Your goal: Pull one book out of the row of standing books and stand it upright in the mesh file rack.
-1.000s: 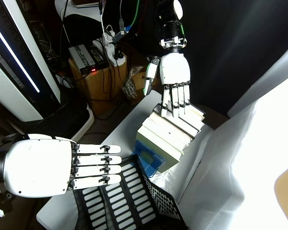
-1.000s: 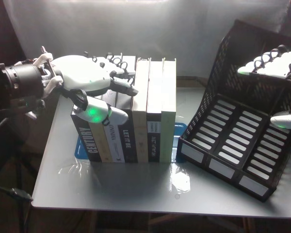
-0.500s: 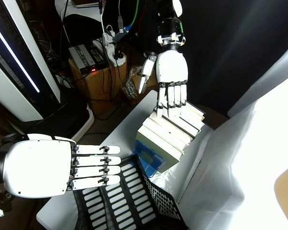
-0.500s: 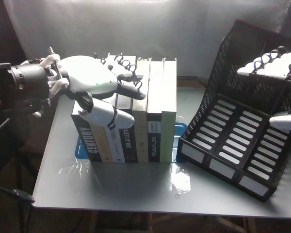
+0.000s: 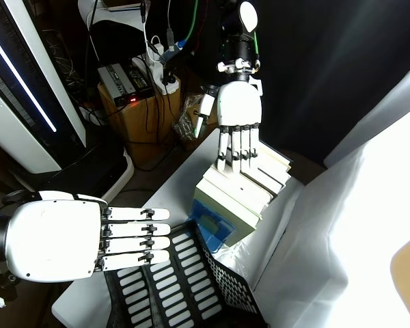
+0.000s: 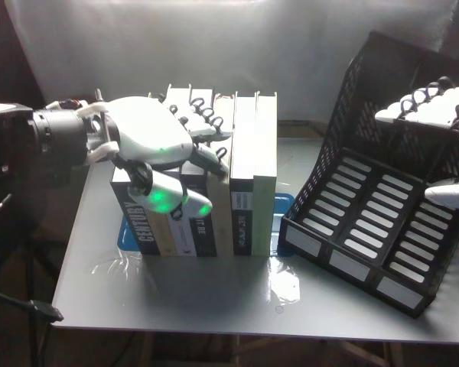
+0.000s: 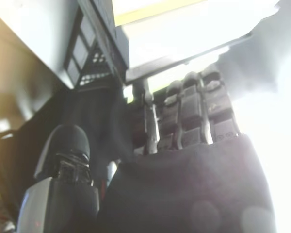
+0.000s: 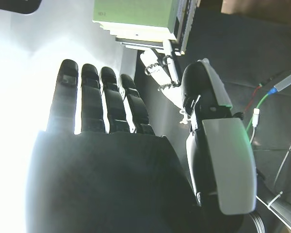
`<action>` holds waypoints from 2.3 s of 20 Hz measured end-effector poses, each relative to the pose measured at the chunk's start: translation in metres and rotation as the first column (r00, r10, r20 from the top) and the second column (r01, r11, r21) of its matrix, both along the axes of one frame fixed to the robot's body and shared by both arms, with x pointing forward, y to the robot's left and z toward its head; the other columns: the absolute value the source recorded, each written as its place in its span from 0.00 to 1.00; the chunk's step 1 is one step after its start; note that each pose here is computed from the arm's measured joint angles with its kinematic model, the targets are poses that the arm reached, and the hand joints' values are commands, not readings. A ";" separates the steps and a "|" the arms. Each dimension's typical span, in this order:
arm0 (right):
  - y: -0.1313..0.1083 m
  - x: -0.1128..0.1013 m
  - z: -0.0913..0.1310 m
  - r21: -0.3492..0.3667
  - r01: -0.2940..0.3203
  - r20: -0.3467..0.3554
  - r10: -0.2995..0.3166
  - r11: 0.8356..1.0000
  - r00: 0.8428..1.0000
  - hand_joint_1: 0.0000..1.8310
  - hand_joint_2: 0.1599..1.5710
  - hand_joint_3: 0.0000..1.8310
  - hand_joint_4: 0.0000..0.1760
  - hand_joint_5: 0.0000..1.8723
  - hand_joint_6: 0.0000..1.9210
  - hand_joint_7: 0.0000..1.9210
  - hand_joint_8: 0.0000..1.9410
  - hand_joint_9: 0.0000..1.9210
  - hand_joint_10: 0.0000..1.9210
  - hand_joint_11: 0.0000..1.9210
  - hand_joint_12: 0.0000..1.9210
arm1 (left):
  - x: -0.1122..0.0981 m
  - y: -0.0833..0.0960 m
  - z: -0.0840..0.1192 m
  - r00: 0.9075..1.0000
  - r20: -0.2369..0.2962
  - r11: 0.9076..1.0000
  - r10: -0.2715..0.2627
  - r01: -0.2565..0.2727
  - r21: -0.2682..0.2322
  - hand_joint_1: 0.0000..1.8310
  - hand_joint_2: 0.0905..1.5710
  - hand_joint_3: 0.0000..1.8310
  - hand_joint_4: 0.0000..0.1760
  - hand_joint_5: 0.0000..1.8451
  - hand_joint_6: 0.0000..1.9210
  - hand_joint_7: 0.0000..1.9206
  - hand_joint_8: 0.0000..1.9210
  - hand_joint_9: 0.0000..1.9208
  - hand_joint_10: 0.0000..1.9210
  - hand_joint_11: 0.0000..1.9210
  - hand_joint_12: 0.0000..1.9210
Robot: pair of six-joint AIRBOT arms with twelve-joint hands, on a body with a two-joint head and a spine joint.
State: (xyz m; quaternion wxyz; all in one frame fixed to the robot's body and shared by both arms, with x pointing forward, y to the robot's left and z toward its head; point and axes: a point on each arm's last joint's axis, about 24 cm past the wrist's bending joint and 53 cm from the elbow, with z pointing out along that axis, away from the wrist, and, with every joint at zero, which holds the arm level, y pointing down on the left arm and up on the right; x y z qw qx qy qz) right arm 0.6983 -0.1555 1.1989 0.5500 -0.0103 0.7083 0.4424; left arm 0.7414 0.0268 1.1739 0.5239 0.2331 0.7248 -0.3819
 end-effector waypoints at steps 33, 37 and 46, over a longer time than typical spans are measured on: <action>-0.007 0.000 -0.014 0.008 0.020 -0.044 -0.020 1.000 0.999 0.31 0.83 0.00 0.00 0.00 0.00 0.00 0.00 0.00 0.00 0.00 0.00 | -0.089 -0.002 -0.048 0.973 -0.115 0.979 -0.201 0.202 0.000 0.00 0.77 0.01 0.00 0.26 0.00 0.00 0.00 0.00 0.00 0.00 0.00; -0.008 0.000 -0.014 0.008 0.021 -0.044 -0.020 1.000 0.999 0.32 0.82 0.00 0.00 0.00 0.00 0.00 0.00 0.00 0.00 0.00 0.00 | -0.091 0.003 -0.030 0.972 -0.152 0.982 -0.177 0.164 -0.095 0.00 0.81 0.01 0.00 0.15 0.00 0.00 0.00 0.00 0.00 0.00 0.00; 0.007 -0.018 -0.011 -0.021 -0.049 -0.016 0.049 0.999 0.999 0.31 0.81 0.00 0.00 0.00 0.00 0.00 0.00 0.00 0.00 0.00 0.00 | -0.077 0.043 0.046 0.970 -0.215 0.903 -0.115 0.012 -0.430 0.03 0.91 0.01 0.22 0.09 0.01 0.00 0.00 0.00 0.00 0.00 0.00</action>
